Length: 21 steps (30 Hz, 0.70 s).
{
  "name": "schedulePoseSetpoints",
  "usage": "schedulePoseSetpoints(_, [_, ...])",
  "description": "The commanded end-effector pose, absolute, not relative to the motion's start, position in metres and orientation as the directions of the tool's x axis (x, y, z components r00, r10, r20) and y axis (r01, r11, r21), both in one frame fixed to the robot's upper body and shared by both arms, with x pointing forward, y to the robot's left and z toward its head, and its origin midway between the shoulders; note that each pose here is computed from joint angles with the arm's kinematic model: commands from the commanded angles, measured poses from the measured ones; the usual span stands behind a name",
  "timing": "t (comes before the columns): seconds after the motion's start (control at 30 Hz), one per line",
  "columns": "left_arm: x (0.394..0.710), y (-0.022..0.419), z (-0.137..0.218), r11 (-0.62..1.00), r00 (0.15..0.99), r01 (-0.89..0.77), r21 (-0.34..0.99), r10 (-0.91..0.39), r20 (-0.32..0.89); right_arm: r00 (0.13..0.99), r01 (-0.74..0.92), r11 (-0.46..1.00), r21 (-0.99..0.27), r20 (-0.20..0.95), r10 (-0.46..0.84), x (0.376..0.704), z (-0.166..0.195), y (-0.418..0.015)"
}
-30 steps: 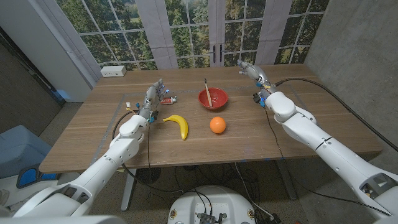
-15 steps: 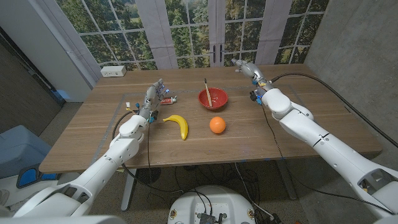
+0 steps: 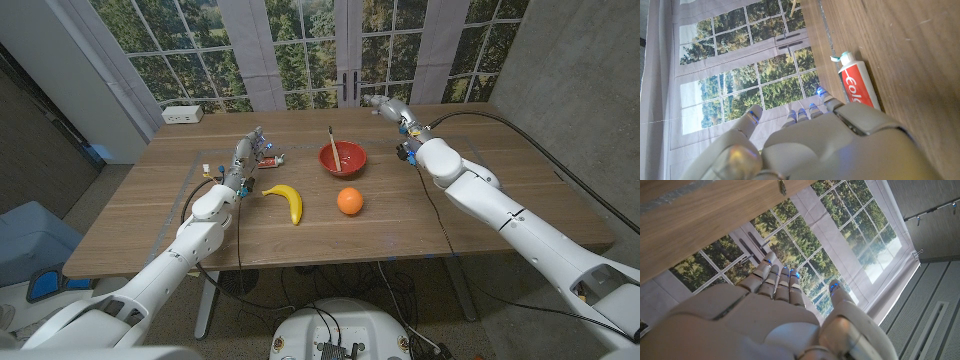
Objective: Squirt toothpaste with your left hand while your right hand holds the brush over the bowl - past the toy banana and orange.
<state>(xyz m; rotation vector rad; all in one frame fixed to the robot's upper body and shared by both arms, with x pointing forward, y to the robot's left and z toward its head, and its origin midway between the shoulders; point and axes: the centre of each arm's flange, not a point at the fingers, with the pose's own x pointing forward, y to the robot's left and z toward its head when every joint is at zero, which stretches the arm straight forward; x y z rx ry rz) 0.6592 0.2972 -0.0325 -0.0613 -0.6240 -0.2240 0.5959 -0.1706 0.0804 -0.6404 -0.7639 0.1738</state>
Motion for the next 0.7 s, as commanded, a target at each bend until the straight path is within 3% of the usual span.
schedulePoseSetpoints(0.03, [0.659,0.297,-0.033,0.973,0.788,0.229,0.011,-0.192,0.585,0.723,0.071,0.764,-0.641,0.561,0.403,0.598,0.084,-0.158])
schedulePoseSetpoints(0.7, [0.659,0.297,-0.032,0.971,0.783,0.236,0.016,-0.2,0.589,0.738,0.065,0.719,-0.692,0.519,0.432,0.599,0.082,-0.143])
